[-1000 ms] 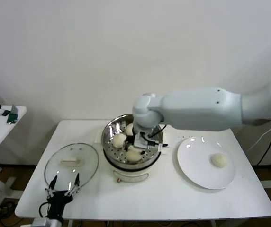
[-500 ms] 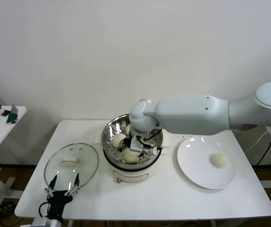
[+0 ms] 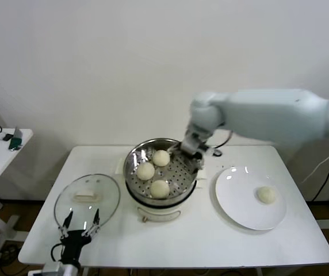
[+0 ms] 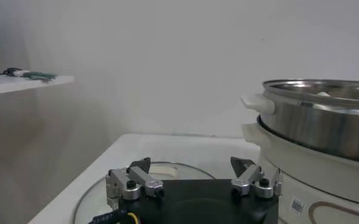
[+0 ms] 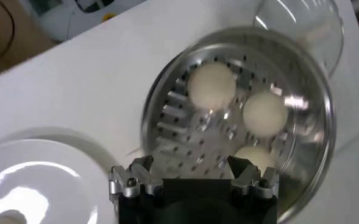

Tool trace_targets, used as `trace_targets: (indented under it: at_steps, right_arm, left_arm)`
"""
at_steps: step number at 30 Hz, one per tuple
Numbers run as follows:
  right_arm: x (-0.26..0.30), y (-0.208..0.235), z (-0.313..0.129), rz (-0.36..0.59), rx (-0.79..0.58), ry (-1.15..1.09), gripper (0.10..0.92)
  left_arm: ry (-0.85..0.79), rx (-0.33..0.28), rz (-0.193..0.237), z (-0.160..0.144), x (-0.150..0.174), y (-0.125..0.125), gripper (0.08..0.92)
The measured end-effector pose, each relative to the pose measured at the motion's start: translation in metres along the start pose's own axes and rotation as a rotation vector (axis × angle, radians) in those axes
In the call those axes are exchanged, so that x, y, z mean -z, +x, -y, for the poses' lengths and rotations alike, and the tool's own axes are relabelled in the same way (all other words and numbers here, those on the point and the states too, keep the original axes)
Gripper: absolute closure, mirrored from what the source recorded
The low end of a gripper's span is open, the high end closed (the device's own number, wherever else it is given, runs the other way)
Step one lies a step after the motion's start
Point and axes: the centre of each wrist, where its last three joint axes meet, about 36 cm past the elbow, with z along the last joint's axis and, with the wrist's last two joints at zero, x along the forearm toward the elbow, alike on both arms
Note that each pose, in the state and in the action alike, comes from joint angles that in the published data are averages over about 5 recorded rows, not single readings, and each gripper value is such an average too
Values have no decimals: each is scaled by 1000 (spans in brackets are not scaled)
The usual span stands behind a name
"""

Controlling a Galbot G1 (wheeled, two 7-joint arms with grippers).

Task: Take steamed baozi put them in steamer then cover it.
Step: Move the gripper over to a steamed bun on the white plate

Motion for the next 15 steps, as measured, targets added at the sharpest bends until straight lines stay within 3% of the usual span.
trace_targets:
  at_steps: [7, 15]
  right_arm:
    - [-82, 11, -88, -16, 5, -359, 200]
    - [-138, -29, -169, -53, 44, -589, 200]
  left_arm:
    - [3, -9, 1, 1, 0, -4, 177]
    - [2, 0, 0, -1, 0, -2, 177]
